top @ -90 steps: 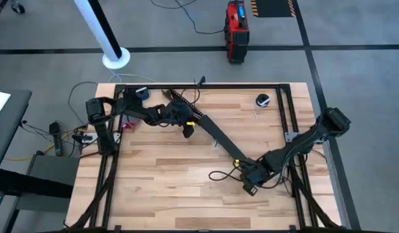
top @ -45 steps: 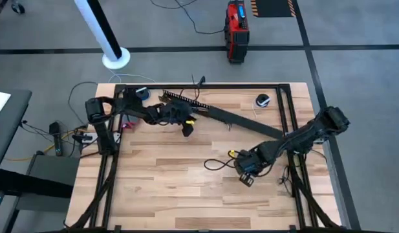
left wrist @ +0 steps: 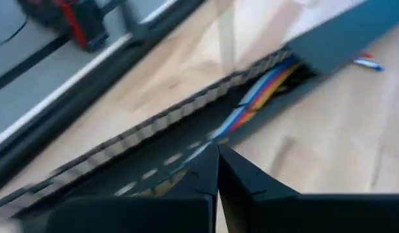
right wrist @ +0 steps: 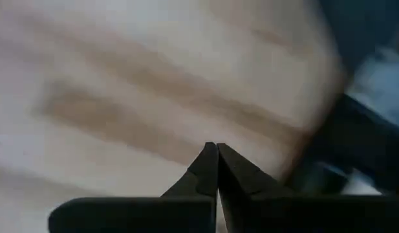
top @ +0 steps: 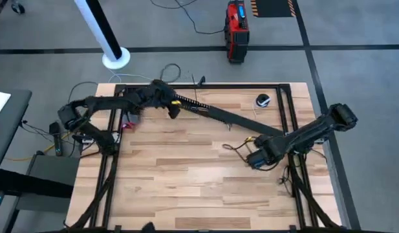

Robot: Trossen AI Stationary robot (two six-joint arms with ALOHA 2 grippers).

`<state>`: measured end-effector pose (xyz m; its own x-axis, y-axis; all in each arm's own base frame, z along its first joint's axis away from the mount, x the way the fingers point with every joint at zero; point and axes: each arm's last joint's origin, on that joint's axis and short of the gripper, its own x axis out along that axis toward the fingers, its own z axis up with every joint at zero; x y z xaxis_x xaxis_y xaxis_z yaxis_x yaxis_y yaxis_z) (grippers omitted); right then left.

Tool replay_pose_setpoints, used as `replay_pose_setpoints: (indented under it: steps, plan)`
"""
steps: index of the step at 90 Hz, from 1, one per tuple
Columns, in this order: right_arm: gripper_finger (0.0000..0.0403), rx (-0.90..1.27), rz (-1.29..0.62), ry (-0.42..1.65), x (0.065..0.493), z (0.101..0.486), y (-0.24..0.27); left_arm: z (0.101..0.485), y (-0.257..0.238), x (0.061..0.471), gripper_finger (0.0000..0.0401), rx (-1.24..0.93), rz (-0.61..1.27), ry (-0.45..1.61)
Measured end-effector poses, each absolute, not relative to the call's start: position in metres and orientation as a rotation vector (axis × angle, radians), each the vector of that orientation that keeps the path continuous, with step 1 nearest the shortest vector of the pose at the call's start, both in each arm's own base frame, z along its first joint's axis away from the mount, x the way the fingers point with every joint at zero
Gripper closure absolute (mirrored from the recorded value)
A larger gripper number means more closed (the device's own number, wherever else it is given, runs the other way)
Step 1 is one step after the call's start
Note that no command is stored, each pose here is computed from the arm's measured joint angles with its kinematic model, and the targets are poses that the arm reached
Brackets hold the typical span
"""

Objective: Ziptie cables
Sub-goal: Close the black cable duct

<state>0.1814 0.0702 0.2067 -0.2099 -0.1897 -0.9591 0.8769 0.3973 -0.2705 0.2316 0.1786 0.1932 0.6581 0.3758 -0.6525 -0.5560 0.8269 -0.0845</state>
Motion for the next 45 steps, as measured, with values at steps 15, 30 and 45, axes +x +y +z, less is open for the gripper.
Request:
replay_pose_setpoints:
  steps: [15,30,45]
  plan:
    - [0.0403,0.668,-1.231,1.442,0.169,0.210,0.065,0.194,0.196,0.210,0.0401,-0.324,0.598,0.691]
    - [0.0403,0.682,-1.275,1.472,0.160,0.190,0.058,0.189,0.207,0.196,0.0401,-0.366,0.658,0.732]
    - [0.0403,0.657,-1.386,1.451,0.152,0.184,0.050,0.189,0.216,0.187,0.0401,-0.362,0.713,0.735]
